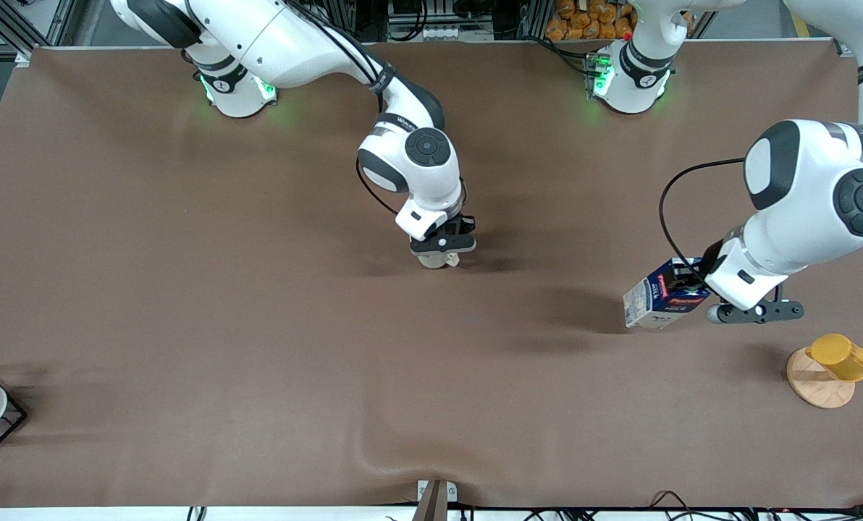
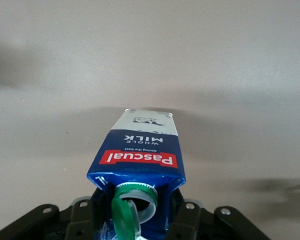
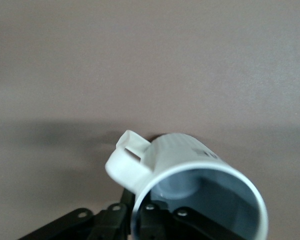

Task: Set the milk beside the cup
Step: 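Set down the mug and withdraw the right gripper while the left gripper lifts the milk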

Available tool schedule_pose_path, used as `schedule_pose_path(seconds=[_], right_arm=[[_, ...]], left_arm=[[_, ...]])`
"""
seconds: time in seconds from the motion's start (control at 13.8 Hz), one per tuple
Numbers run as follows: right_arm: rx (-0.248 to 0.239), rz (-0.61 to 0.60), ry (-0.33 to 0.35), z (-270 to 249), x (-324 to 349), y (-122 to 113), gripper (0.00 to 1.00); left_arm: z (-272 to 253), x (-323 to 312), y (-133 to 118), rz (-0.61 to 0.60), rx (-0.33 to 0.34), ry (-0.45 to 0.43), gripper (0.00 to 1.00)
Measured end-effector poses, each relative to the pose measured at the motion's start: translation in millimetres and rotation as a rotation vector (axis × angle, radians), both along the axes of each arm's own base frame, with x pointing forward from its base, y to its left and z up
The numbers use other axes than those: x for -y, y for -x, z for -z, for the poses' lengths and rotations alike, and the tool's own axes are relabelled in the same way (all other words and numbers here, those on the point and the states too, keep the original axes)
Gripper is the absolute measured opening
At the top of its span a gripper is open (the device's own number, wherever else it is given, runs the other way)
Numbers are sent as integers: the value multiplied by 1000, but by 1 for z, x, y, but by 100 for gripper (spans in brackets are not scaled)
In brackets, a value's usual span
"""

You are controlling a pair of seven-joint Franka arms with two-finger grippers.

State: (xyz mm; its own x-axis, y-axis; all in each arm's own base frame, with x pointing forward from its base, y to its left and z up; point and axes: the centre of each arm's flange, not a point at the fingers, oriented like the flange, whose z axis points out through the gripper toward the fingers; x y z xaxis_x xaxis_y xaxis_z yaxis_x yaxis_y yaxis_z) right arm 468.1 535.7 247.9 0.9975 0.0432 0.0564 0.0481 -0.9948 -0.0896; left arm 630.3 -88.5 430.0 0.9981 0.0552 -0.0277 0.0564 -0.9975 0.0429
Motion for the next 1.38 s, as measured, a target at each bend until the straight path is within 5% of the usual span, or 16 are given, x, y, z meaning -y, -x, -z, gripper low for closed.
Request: schedule_pose_path(seconds=[0.29, 0.58, 0.8, 1.24, 1.38], right_arm=[[10, 15, 52, -10, 19, -14, 61], [62, 68, 112, -132, 57, -13, 100], [52, 56, 73, -223, 123, -14, 100], [-132, -34, 117, -284, 362, -76, 100], [-153, -42, 114, -295, 432, -88, 100]], left_arm=[[-10, 4, -2, -4, 15, 3, 50], [-16, 47, 13, 0, -42, 11, 50], [-20, 102, 37, -5, -99, 11, 50], [-24, 231, 106, -59, -158, -11, 49], [-17, 276, 140, -29, -166, -39, 50]])
